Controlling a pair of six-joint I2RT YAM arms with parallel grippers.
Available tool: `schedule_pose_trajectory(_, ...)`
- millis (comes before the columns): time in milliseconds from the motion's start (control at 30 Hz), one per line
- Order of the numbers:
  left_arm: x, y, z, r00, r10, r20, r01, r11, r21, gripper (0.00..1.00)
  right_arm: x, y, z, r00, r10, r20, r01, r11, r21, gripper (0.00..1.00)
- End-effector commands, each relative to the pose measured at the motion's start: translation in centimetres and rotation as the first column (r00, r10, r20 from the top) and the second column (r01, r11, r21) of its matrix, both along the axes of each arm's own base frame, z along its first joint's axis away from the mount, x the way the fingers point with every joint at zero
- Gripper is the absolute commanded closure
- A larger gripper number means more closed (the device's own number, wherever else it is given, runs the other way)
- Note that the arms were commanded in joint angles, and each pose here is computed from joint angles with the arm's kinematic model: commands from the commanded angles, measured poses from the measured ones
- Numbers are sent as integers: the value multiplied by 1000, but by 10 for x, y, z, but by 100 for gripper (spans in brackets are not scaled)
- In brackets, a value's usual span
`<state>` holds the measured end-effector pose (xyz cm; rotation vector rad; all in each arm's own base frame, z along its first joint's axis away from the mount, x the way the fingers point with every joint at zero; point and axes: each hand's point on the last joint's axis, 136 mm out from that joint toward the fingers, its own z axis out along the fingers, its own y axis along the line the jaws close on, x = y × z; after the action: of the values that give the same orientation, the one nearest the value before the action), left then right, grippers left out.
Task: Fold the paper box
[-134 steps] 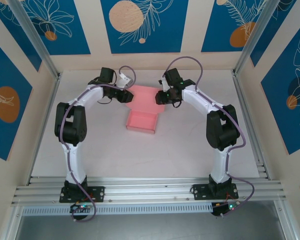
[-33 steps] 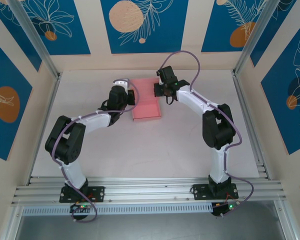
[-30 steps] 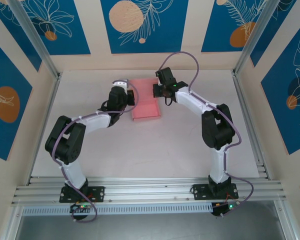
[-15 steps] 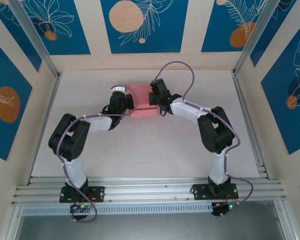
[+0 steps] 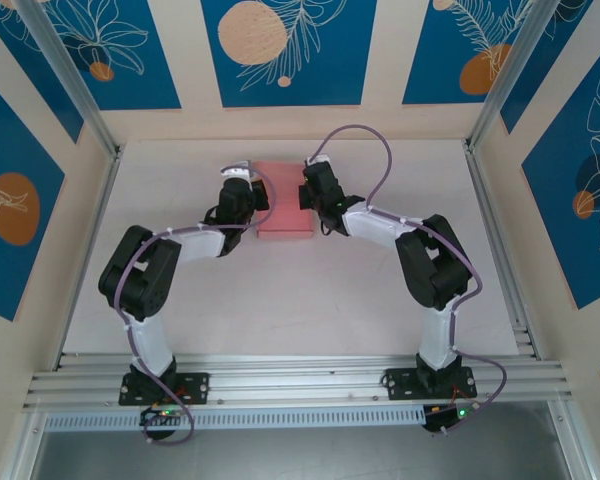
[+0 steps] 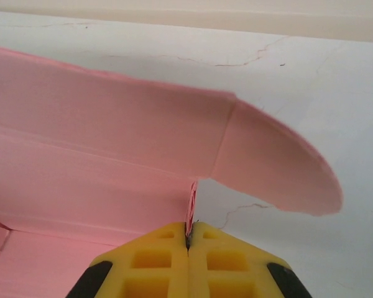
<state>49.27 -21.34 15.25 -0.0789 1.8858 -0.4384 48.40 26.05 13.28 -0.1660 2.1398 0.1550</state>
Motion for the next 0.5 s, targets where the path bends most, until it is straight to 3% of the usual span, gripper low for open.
schedule_pose_trajectory(0, -10, -30, 6, 995, -86, 54, 90, 993, -75, 100, -11, 33, 31, 991, 79, 106, -89, 992, 88, 98)
schedule_pose_trajectory(467, -35, -20, -29, 998, -63, 11, 64, 996, -60, 100, -28, 40, 18, 985, 58, 164, -74, 993, 92, 98)
